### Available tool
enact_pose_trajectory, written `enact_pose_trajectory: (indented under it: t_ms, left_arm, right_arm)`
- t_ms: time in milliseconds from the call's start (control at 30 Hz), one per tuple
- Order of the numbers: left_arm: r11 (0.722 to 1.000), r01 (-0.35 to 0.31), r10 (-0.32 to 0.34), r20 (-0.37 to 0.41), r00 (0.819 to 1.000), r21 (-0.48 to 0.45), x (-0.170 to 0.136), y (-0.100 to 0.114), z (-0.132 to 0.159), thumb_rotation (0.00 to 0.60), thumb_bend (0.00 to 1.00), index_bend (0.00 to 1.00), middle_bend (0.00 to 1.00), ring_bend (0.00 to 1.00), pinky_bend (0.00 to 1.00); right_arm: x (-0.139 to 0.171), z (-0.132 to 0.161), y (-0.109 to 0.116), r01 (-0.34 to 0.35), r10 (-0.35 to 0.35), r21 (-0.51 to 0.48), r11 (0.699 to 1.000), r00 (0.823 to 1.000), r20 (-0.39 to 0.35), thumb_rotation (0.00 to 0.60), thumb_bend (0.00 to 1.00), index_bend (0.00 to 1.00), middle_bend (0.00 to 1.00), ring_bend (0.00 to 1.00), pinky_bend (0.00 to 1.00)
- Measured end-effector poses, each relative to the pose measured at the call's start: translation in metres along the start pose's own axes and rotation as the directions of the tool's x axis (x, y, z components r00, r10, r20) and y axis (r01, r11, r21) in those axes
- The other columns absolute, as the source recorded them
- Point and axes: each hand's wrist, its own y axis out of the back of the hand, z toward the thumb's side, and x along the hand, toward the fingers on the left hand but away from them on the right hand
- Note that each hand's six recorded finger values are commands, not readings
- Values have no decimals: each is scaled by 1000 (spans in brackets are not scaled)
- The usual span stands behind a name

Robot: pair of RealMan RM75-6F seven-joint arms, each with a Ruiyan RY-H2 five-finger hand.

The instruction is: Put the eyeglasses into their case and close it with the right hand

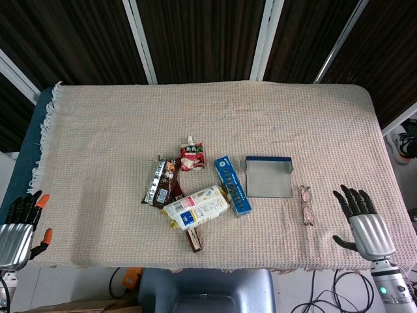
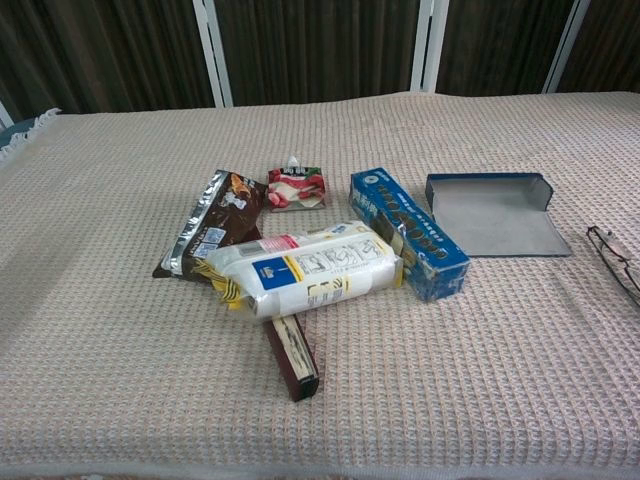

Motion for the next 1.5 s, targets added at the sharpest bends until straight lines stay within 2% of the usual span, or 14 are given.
enact_pose_trajectory:
  t_ms: [267,467,600,667,800,1033,1267,1500]
  left_arm:
    - [1000,-2,2,0,1000,-8,1,1,0,600,422,0,0,0,33]
    - [1000,-7,7,4,1000,-19,2,3,0,600,425,0,0,0,34]
    - [1000,-8,8,-2,1000,-16,2,4,-1,600,425,0,0,0,33]
    - [1000,-9,9,1,1000,-16,1,4,0,600,424,0,0,0,34]
    - [1000,-10,10,0,1000,-18,-1,5,-1,600,422,0,0,0,33]
    - [1000,-14,14,-6,1000,-21,-2,6,-3,600,427,0,0,0,34]
    - [1000,-14,13,-19,1000,-11,-2,5,-4,600,426,0,0,0,34]
    - [1000,-12,12,-33,999,4,-1,3,-2,600,427,0,0,0,35]
  right_arm:
    - [-3,-1,-5,-20,20,26,999,1000,6,600,183,86,5,0,0]
    - [-13,-5,-12,-32,33,71,997,999,-22,600,184,140,2,0,0]
    - [-23,-8,-22,-30,41,157,987,997,-67,600,190,253,1,0,0]
    - [-30,-9,-30,-26,49,217,976,994,-99,600,234,336,2,0,0]
    - [-45,-3,-50,-15,68,298,954,984,-168,600,323,459,22,0,0]
    - [-74,6,-73,-35,127,366,930,964,-231,600,357,491,29,0,0]
    - [-94,6,-75,-27,160,440,898,950,-268,600,365,487,29,0,0]
    - [-110,15,-71,5,211,537,844,917,-339,600,374,490,30,0,0]
